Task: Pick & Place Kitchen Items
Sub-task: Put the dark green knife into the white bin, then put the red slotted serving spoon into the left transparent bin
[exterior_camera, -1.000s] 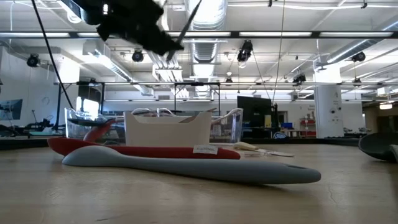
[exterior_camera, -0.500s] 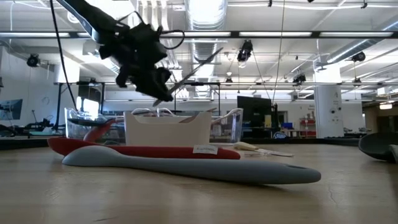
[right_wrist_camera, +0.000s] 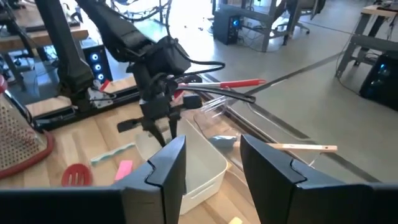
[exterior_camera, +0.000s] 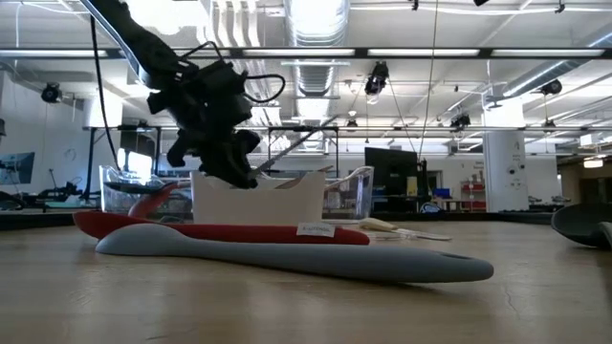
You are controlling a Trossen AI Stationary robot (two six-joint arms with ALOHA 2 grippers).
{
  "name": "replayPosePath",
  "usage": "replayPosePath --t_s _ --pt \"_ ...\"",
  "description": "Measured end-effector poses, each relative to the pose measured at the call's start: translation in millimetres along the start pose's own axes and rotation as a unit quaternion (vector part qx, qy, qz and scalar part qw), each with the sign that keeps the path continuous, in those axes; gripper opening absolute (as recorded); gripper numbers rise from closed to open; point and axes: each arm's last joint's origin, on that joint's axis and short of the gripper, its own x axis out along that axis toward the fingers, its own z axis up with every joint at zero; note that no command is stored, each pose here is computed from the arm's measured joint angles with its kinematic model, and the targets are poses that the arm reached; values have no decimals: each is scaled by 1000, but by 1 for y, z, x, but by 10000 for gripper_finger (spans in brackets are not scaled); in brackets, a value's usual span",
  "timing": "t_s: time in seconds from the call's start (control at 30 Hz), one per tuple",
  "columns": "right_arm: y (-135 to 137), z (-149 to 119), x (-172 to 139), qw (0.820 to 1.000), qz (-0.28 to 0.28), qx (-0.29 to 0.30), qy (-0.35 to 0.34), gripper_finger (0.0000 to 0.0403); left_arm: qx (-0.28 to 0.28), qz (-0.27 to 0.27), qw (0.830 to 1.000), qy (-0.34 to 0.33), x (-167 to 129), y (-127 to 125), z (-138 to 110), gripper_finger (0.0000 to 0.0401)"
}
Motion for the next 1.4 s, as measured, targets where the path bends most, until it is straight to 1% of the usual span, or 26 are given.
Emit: replayPosePath --t_s 0.13,0.3,0.5,0.67,0.7,0.73,0.83,0.9,1.0,1.1,1.27,1.4 --pt "2 -1 2 1000 0 -2 2 146 3 5 1000 29 9 3 -5 73" --pt "2 -1 2 1000 0 0 0 139 -3 20 996 83 15 7 -8 73" --pt "2 -1 1 1000 0 0 0 139 7 13 996 93 14 7 -8 73" --pt "2 -1 1 1000 0 0 1 145 2 15 995 95 14 6 -9 73" --pt "2 -1 1 1000 0 0 1 145 2 15 995 95 14 6 -9 81" --pt "2 -1 1 1000 0 -1 1 146 2 16 995 94 14 6 -9 97" --pt "2 -1 1 1000 0 -1 1 144 -1 21 996 92 14 7 -8 163" --pt "2 -1 1 1000 0 -1 1 140 -8 23 995 92 13 8 -6 200" --pt "2 -1 1 1000 0 -1 1 135 -28 28 995 92 13 9 -5 237" --pt "2 -1 1 1000 1 -1 1 132 -46 31 995 88 8 9 1 252" --pt "2 -1 1 1000 1 -1 1 137 -64 36 995 72 -9 8 20 254" --pt "2 -1 1 1000 3 -1 2 142 -83 46 995 43 -29 2 40 254"
